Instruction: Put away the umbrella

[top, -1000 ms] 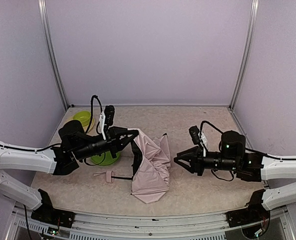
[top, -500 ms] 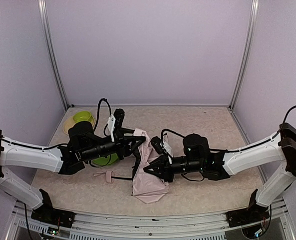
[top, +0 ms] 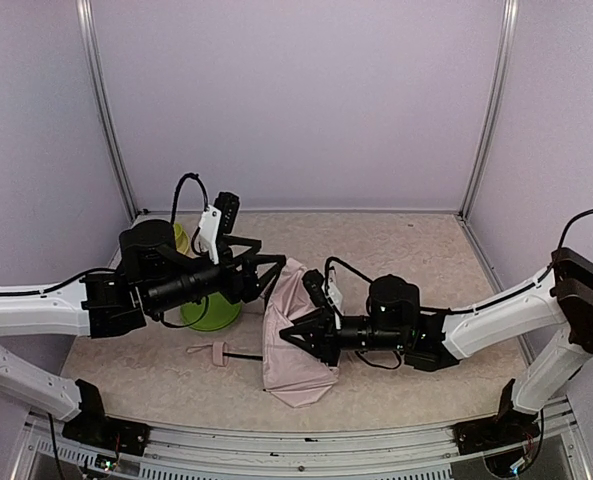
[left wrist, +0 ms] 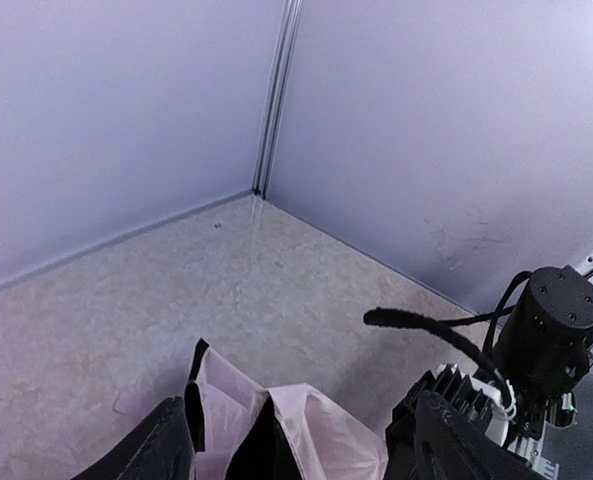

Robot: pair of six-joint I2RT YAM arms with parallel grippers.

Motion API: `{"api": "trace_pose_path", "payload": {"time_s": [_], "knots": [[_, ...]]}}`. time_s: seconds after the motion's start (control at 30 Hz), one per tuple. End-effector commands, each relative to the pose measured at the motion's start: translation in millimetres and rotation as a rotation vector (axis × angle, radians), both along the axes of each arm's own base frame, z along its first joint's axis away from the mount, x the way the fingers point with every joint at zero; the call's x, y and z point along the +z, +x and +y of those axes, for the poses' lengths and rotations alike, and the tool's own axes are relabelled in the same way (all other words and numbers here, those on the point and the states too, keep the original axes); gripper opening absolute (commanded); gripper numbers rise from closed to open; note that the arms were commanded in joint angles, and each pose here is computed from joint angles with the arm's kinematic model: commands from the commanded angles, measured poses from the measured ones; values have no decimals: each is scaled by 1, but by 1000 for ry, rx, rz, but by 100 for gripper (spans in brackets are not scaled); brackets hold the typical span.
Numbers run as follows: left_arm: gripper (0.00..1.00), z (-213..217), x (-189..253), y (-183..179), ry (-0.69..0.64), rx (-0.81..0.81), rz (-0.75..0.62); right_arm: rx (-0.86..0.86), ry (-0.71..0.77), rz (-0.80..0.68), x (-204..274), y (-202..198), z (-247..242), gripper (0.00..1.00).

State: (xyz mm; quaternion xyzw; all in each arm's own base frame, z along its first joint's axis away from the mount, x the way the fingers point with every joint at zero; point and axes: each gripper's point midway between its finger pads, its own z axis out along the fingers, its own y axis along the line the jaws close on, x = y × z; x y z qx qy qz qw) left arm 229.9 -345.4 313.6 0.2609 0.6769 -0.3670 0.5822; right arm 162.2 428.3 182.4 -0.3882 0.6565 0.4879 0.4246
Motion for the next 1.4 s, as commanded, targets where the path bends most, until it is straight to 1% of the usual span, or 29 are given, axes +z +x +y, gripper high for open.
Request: {"api": "trace_pose_path", "payload": {"time_s": [0.0, 0.13, 0.23, 0.27, 0.3, 0.37, 0.4, 0.47, 0.5, 0.57, 0.67, 0.73, 0.77, 0.87, 0.93, 1.03, 1.1, 1.17, 1.2, 1.23, 1.3, 1.33, 1.37], "knots": [[68, -3, -79, -16, 142, -63, 199, -8, 35, -12, 8, 2, 7, 16], [52, -1, -95, -12, 184, -35, 210, -13, 30, -15, 10, 1, 4, 23], [50, -9, -101, -17, 192, -84, 214, -40, 24, -12, 13, 3, -2, 28], [48, -11, -104, -17, 196, -89, 218, -45, 9, -6, 11, 3, -4, 30], [44, -13, -106, -16, 201, -93, 220, -57, -11, 2, 8, 5, -5, 32], [31, -16, -111, -16, 213, -101, 221, -110, -75, 29, -3, 12, -11, 33], [22, -17, -114, -16, 217, -105, 222, -140, -102, 39, -5, 16, -15, 33], [5, -18, -116, -18, 218, -122, 222, -179, -129, 53, -7, 17, -28, 39], [0, -18, -114, -21, 210, -135, 215, -185, -121, 54, -5, 15, -34, 41], [0, -16, -107, -26, 176, -162, 188, -204, -99, 62, 1, 11, -47, 45], [0, -14, -84, -44, 82, -250, 111, -259, -81, 108, 2, 12, -64, 48], [0, -9, -71, -57, 12, -305, 53, -256, -41, 136, 6, 10, -66, 51], [0, -7, -71, -65, -2, -338, 39, -245, -11, 144, 10, 9, -63, 52], [0, -6, -68, -71, -13, -362, 20, -236, 2, 157, 14, 13, -51, 56], [0, -7, -74, -68, 7, -350, 34, -239, 15, 150, 18, 18, -43, 64], [0, -11, -78, -68, 28, -359, 52, -228, 32, 133, 24, 24, -30, 64], [0, -13, -78, -72, 26, -382, 55, -272, 15, 157, 19, 34, -27, 61], [0, -13, -75, -79, 22, -407, 44, -389, -22, 225, 4, 51, -36, 55], [0, -13, -75, -82, 25, -420, 40, -472, -43, 288, -7, 61, -45, 55], [0, -13, -74, -86, 28, -440, 33, -519, -31, 319, -10, 67, -51, 55], [0, -14, -73, -94, 40, -480, 15, -528, 12, 334, -11, 69, -55, 54], [0, -15, -72, -99, 45, -497, 3, -522, 26, 336, -9, 68, -55, 50], [0, -16, -71, -103, 47, -511, -9, -512, 34, 335, -8, 67, -53, 35]]}}
